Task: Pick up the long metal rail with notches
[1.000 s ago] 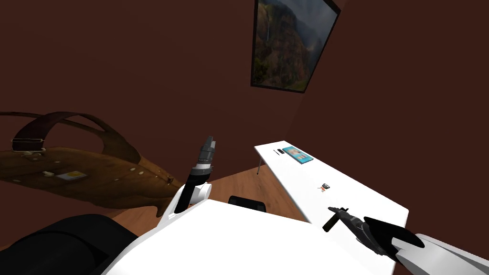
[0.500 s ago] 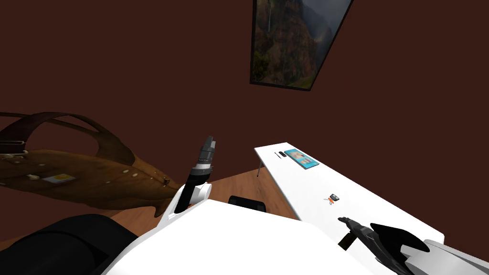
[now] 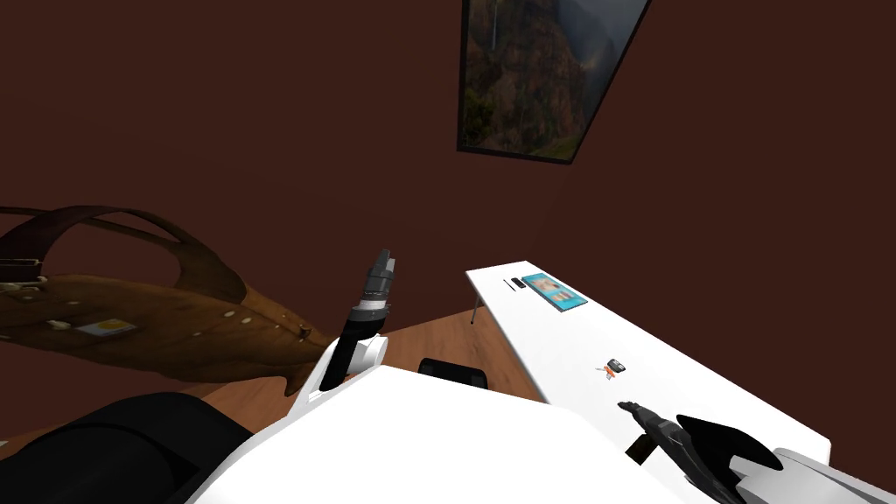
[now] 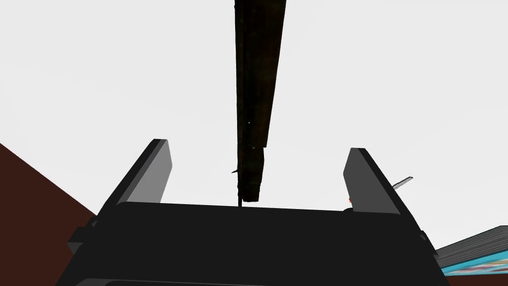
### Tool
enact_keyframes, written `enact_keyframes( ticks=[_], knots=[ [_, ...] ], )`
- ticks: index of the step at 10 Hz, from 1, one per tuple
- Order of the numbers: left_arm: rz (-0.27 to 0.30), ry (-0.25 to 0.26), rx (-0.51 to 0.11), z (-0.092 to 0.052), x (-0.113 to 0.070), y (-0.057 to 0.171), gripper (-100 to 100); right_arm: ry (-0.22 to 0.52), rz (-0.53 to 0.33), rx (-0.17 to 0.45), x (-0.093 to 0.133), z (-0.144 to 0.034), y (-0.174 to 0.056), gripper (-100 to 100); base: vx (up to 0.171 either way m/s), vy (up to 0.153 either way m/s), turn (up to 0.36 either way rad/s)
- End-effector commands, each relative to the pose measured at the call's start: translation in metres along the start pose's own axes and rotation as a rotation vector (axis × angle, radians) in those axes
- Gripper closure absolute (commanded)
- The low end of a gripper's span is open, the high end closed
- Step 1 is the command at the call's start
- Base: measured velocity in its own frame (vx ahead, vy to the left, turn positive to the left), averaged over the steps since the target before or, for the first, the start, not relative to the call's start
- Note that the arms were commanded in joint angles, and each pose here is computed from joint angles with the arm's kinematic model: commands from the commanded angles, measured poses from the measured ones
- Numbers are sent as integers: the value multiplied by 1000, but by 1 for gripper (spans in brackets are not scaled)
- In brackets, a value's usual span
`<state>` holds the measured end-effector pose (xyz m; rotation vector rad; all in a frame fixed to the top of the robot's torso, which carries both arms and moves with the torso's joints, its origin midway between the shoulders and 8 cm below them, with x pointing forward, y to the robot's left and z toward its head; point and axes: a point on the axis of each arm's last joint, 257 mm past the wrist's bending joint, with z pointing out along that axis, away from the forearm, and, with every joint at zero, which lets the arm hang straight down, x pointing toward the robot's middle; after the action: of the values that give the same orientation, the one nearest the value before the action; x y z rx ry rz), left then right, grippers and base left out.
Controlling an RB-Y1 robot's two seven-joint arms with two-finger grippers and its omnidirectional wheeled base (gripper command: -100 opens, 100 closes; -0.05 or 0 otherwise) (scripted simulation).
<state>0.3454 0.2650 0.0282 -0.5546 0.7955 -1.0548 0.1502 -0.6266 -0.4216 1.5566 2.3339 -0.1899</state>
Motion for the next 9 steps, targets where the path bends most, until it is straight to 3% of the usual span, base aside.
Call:
enact_keyframes(
  ticks=[1, 2, 6, 7, 8, 9],
  knots=[
    [0, 0, 0, 0, 0, 0, 0, 0, 0, 0, 0, 0, 0, -100, 5, -9, 3],
    [0, 0, 0, 0, 0, 0, 0, 0, -1, 0, 0, 0, 0, 100, 0, 0, 0],
    [0, 0, 0, 0, 0, 0, 0, -2, -1, 1, -1, 0, -1, 100, 0, -1, -4],
    [0, 0, 0, 0, 0, 0, 0, -2, -1, 2, -1, 0, -1, 0, 0, 0, 0],
    [0, 0, 0, 0, 0, 0, 0, 2, -4, 1, -3, -6, 4, 100, -7, 16, -16],
    [0, 0, 0, 0, 0, 0, 0, 3, -6, 2, -4, -10, 6, 100, -13, 24, -20]
  ],
)
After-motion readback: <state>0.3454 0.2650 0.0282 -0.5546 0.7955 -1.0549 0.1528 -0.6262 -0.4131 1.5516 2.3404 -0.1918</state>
